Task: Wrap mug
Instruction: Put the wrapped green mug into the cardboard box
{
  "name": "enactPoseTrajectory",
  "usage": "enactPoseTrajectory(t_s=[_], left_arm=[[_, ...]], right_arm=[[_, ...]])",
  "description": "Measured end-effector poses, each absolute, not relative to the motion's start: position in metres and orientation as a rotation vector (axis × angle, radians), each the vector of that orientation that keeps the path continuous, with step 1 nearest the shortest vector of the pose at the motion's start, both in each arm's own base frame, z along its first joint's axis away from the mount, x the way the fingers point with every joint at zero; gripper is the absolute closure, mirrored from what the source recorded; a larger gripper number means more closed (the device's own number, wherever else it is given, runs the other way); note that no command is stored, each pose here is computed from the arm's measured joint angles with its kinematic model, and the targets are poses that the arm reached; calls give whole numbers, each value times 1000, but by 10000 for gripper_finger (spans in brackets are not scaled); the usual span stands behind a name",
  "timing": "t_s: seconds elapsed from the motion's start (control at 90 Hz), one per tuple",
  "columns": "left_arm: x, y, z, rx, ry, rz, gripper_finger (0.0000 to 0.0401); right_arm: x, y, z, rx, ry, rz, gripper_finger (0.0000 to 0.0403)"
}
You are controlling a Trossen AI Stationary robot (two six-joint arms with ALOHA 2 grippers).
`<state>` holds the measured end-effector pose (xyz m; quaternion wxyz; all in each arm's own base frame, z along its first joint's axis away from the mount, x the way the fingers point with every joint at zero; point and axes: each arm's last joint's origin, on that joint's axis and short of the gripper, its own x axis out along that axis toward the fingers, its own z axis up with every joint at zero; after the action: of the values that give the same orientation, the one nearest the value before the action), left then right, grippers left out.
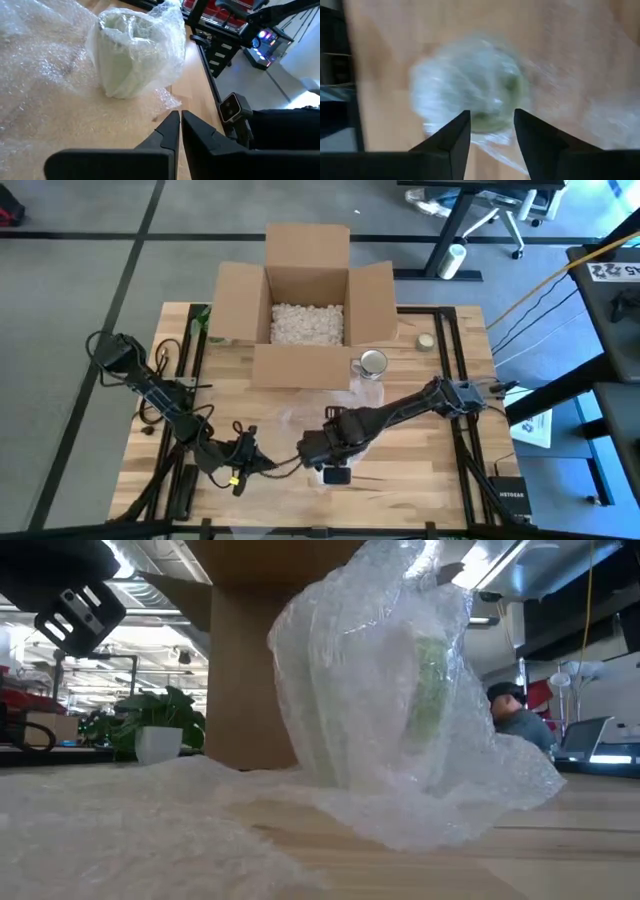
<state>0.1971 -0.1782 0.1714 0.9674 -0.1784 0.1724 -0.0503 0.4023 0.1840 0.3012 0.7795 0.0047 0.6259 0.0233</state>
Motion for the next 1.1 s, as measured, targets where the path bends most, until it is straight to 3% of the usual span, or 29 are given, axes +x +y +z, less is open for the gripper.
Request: enactPoseTrajectory(t_s=[0.289,1.1], left_arm=[[196,-179,171,-367,350,-103,401],[182,-192,172,-420,341,-114,401]], right_arm=[[404,212,304,28,1217,83,265],[410,209,241,125,1343,-32,265]])
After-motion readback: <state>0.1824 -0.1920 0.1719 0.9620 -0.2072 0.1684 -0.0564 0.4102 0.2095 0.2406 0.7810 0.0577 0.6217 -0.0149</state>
